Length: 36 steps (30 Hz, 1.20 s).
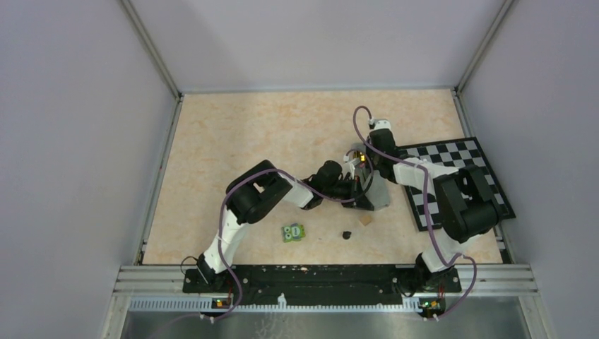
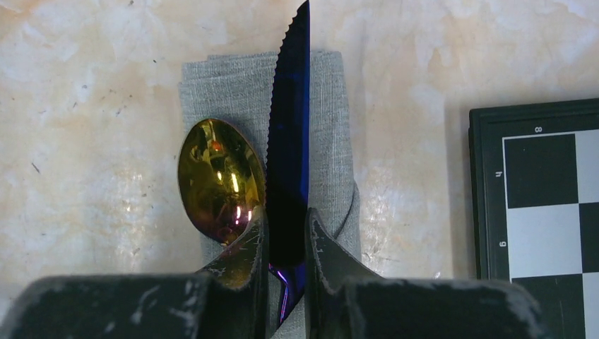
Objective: Fold the napkin into a case and place the utensils inside
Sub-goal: Insert the knife into the folded napkin, then reset both arms
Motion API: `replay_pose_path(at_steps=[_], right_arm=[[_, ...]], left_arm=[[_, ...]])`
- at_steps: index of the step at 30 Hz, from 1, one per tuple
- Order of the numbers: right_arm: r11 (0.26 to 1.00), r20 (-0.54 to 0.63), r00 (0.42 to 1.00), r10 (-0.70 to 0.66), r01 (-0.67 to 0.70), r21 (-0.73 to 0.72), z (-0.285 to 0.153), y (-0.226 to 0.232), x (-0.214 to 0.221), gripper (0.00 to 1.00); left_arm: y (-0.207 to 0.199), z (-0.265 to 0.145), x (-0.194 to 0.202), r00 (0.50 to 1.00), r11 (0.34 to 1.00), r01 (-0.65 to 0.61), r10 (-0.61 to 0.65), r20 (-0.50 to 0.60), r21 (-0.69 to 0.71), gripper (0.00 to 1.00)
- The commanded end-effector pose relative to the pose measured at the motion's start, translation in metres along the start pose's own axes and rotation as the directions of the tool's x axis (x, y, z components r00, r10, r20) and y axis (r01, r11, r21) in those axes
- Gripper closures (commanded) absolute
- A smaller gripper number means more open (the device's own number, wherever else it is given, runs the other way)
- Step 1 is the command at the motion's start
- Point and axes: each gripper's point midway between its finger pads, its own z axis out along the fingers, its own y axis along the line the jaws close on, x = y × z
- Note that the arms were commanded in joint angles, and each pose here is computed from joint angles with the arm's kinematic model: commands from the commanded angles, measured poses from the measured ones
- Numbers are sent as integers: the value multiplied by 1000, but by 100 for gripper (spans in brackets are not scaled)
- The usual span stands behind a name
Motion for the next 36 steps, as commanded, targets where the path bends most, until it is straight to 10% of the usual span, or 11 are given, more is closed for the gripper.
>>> replay_pose_path(at_steps=[1, 14, 22, 30, 36], right_arm=[[1000, 44, 999, 18, -17, -9, -13, 4, -10, 97], [1000, 10, 1000, -4, 4, -17, -14, 5, -3, 75], [998, 51, 998, -22, 25, -49, -40, 12, -36, 63], [990, 144, 989, 40, -19, -143, -157, 20, -109, 47], [914, 333, 924, 188, -40, -404, -288, 29, -133, 38]], left_arm=[[8, 3, -7, 999, 1000, -14, 14, 38, -14, 100], [-3, -4, -13, 997, 999, -36, 38, 62, -23, 100], [-33, -22, -24, 992, 997, -80, 80, 99, -6, 75], [-112, -83, -52, 953, 969, -248, 243, 183, 2, 46], [-177, -182, -92, 828, 875, -434, 481, 288, -214, 27]])
